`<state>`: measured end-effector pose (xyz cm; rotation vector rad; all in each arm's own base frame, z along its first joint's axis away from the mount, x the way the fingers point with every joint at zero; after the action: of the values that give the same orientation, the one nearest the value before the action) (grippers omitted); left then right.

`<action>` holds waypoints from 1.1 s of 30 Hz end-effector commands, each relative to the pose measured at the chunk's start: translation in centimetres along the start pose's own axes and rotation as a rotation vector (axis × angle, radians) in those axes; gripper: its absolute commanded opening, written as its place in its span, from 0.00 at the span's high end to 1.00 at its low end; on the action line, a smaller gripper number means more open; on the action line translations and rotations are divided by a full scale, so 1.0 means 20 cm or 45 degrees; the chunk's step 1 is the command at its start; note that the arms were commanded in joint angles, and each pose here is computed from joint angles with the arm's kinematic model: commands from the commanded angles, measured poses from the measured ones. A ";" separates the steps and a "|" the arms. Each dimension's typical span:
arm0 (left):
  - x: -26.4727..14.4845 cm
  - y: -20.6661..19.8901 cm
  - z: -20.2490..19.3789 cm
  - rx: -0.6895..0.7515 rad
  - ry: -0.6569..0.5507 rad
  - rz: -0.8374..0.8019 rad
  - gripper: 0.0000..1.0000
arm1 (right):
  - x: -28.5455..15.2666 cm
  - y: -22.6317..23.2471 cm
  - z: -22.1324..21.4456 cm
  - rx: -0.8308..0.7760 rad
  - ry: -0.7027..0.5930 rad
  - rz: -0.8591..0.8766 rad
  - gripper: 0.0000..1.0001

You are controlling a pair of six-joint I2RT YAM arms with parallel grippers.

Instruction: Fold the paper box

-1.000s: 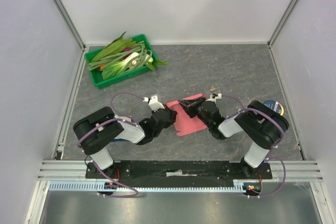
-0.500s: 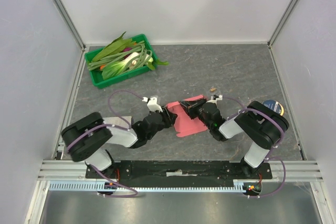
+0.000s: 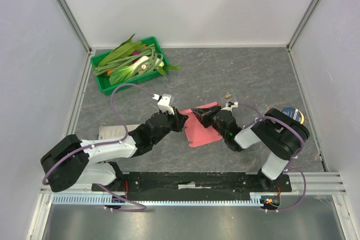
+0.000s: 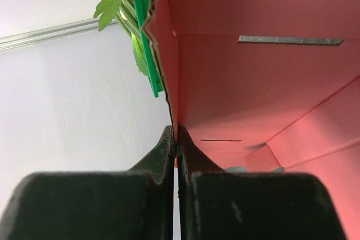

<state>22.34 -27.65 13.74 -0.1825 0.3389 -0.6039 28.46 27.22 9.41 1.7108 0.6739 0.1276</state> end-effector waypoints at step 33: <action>-0.10 0.22 0.05 0.161 -0.004 0.177 0.67 | 0.00 -0.03 -0.02 -0.071 0.039 0.005 1.00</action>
<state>24.26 -24.96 13.50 -0.0729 0.3537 -0.4827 28.35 27.51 8.96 1.6912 0.6939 0.1371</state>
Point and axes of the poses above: each gripper's point midway between its finger pads, its own x axis out along the fingers, its own y axis along the line the jaws close on, z = x × y, the point moved 3 cm from there along -x, back along the fingers, and after that the axes turned 13 degrees about x, right-handed, at the moved point
